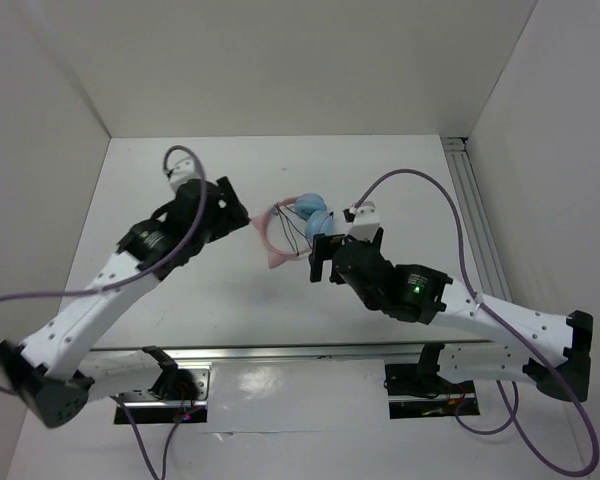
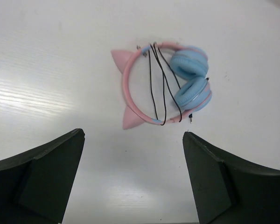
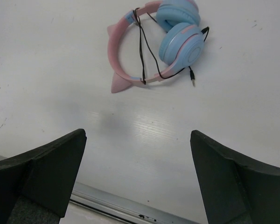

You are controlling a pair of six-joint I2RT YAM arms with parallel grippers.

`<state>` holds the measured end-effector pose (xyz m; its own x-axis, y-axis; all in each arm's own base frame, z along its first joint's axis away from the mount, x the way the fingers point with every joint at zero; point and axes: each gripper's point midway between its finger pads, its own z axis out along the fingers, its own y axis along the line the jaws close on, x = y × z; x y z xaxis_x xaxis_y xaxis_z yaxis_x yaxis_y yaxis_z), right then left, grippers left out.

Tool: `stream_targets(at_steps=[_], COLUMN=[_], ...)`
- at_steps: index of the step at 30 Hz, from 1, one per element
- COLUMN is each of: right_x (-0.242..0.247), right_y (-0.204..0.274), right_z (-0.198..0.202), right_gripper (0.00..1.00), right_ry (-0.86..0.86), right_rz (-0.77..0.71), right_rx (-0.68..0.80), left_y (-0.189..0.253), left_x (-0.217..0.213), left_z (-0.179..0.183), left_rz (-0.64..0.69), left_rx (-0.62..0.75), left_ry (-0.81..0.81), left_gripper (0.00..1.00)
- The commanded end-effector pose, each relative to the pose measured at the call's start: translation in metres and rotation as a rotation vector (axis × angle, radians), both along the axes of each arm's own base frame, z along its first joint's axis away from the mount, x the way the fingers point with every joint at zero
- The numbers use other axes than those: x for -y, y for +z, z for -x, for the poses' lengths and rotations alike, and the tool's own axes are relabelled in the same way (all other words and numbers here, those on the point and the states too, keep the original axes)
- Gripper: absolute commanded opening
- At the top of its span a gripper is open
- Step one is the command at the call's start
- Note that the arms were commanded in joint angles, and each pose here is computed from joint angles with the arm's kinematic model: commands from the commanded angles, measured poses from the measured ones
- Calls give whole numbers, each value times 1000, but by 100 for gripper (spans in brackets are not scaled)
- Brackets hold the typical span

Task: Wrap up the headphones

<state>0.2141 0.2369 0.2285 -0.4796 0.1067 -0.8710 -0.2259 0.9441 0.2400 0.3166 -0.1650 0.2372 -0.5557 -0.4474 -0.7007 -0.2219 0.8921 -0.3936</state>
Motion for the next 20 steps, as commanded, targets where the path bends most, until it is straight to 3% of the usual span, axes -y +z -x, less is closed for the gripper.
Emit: stream_targets(at_steps=[1,4,10,14,20], right_x=[27,44,76,96,110], right_y=[29,56,81,77,77], right_z=[3,9,22,30,34], right_gripper=[100,100,100,100,100], right_ry=[-33,-44,-51,-67,-107], right_rz=[88,71,30,45,12], right_rx=[40,62,93,78,75], left_y=[36,71,75,73,78], left_x=[-63,-101,-156,-170,-181], left_z=[50,91,165,195,208], left_rz=[-124,-99,-73,-24,-8], left_rx=[62,166,220,228,257], left_ry=[68,98,119,108,118], left_gripper=[100,100,100,100,100])
